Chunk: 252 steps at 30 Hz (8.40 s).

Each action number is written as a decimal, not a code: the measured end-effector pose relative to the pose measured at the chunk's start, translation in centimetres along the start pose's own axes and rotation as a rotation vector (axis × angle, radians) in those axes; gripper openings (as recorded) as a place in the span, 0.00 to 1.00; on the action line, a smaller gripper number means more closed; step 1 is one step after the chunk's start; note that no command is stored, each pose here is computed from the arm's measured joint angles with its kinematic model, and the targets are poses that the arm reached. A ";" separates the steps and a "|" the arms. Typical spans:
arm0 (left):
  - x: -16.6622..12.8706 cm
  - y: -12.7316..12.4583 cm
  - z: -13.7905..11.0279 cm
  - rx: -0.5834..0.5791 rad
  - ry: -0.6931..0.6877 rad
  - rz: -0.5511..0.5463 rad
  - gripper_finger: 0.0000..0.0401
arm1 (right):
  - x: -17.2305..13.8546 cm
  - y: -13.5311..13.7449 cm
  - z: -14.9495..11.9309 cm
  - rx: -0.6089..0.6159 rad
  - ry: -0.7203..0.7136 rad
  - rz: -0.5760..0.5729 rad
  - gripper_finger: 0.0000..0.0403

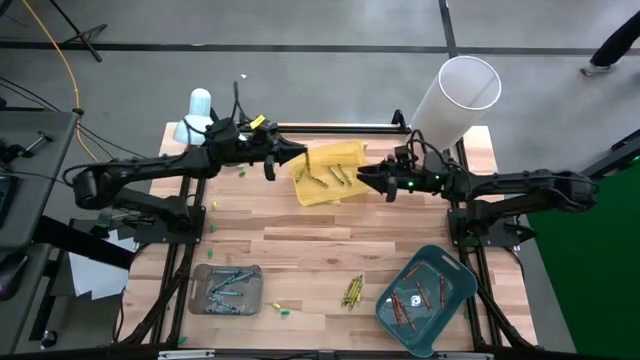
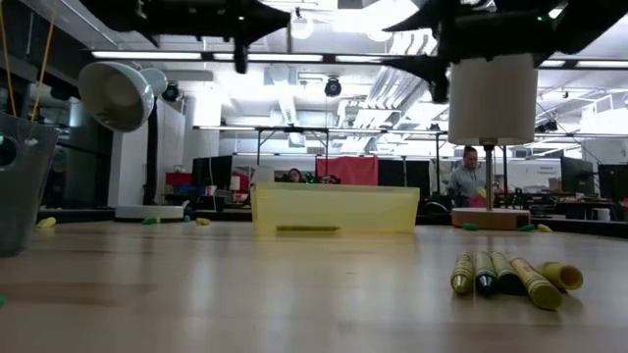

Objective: Sort crayons
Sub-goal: Put the yellow green crayon into the yellow bin

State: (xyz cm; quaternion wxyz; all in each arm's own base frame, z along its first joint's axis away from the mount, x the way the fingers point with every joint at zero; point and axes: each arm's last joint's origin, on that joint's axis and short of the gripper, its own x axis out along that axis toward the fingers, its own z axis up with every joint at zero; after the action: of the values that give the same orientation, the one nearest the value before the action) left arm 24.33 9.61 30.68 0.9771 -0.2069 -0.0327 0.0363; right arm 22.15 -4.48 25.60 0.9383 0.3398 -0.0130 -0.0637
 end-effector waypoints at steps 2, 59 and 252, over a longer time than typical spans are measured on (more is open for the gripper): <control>1.0 0.4 -0.4 0.007 -0.005 -0.069 0.00 | 1.0 0.6 0.2 -0.057 -0.035 0.027 0.51; -3.2 4.5 -1.0 -0.046 0.257 0.320 0.30 | 7.4 -3.2 4.2 -0.195 0.475 -0.539 0.01; -1.3 0.1 0.5 0.289 0.028 0.125 0.31 | 5.8 2.1 4.2 -0.497 0.141 -0.126 0.00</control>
State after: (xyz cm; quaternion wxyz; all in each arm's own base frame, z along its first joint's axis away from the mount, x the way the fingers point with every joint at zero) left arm 22.95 9.80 31.02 0.9930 -0.0661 -0.0005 0.0983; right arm 27.84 -6.36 30.07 0.9857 0.1025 0.0895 -0.0995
